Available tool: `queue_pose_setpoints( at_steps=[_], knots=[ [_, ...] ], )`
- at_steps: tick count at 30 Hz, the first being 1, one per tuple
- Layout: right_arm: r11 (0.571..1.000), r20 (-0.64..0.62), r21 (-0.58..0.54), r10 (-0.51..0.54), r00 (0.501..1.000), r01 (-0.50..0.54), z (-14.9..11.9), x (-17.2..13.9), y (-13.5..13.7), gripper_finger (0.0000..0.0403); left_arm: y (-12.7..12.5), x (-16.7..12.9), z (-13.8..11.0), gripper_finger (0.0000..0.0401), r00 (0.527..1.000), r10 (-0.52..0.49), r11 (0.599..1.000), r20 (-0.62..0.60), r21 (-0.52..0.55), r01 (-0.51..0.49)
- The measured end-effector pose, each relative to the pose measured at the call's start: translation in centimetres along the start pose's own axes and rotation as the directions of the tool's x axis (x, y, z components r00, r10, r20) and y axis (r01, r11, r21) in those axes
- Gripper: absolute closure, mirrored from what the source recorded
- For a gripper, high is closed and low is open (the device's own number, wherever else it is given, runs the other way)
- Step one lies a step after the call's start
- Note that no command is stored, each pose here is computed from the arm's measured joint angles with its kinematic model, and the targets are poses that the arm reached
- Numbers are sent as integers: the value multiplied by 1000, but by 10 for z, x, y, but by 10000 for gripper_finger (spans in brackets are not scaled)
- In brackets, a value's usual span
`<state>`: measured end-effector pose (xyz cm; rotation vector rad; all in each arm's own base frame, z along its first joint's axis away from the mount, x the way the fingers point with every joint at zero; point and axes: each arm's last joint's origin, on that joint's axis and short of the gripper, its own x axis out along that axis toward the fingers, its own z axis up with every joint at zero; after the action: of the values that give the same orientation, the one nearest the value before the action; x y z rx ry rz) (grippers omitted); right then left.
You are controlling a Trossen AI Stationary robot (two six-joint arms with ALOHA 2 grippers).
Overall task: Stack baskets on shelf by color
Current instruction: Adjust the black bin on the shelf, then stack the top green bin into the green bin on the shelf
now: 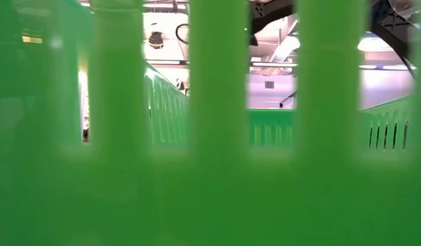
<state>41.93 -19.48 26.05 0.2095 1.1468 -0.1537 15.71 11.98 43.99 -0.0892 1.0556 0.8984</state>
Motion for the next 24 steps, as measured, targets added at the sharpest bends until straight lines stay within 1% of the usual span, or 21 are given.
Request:
queue_pose_setpoints(
  at_steps=[4, 7, 13, 15, 18, 21, 24],
  knots=[
    [1000, 55, -9, -5, 998, 6, 11, -21, 5, 403, 0, 0, 0, 222, 1000, 0, 1000, 0, 0, 0],
    [999, 114, -28, 47, 992, -44, 18, -33, 11, 403, 0, 0, 0, 222, 1000, 0, 1000, 0, 0, 0],
    [993, 272, -56, 114, 955, -102, 36, -30, 22, 403, 0, 0, 0, 222, 1000, 1, 1000, 0, 5, -1],
    [989, 286, -50, 149, 947, -140, 38, -27, 24, 403, 0, 0, 0, 222, 1000, 1, 1000, -1, 6, -1],
    [988, 326, -59, 153, 933, -141, 43, -29, 26, 403, 0, 0, 0, 222, 1000, -7, 1000, -1, 12, 7],
    [989, 350, -54, 149, 925, -139, 45, -30, 25, 403, -1, 0, 0, 222, 999, -36, 999, 0, 19, 36],
    [990, 404, -35, 137, 905, -134, 49, -31, 18, 403, -1, 0, 0, 222, 999, -48, 998, 0, 27, 48]
  ],
)
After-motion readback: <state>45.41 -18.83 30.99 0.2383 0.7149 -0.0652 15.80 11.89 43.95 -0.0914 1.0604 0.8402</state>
